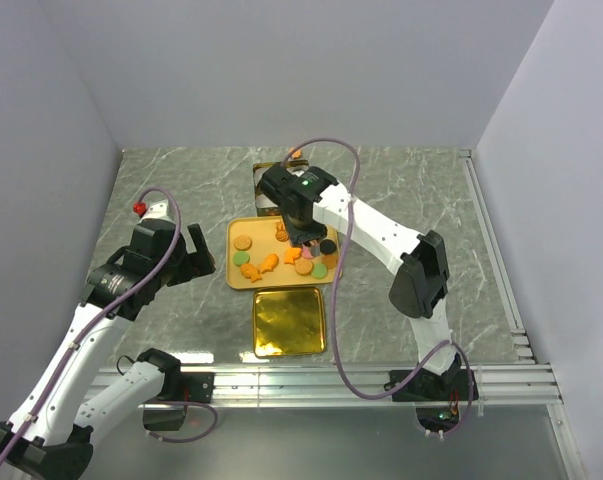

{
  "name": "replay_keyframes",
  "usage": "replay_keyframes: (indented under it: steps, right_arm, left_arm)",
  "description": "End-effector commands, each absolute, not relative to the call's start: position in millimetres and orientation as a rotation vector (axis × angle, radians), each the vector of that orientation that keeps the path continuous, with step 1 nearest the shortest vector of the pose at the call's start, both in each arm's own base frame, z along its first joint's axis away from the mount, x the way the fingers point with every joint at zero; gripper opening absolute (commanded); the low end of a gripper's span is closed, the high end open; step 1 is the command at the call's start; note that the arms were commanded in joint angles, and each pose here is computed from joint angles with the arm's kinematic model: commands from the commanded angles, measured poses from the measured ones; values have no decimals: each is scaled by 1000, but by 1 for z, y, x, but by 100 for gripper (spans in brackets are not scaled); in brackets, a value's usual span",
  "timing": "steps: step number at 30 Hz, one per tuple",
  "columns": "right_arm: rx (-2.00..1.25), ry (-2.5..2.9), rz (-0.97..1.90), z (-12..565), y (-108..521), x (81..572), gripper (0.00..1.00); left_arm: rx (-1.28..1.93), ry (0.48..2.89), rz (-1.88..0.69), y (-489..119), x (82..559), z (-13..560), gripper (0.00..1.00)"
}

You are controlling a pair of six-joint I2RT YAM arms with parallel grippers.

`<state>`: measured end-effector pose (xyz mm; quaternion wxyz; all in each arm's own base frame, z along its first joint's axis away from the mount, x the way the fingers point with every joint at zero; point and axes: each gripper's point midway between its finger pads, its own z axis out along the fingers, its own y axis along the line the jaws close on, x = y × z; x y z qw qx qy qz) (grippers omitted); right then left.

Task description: Pack the cookies

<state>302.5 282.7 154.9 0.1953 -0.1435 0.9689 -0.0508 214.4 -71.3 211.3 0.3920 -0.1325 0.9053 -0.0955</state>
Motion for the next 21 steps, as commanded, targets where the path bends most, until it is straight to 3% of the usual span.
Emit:
replay_keyframes:
  steps: [1,21]
  right_arm:
    - [-331,2609,-93,207,275,306,44]
    - [-298,2499,126,239,307,363,44]
  left_arm:
    - [-325,2242,-250,-70,218,222,99]
    - [-324,2206,-281,-70,213,231,99]
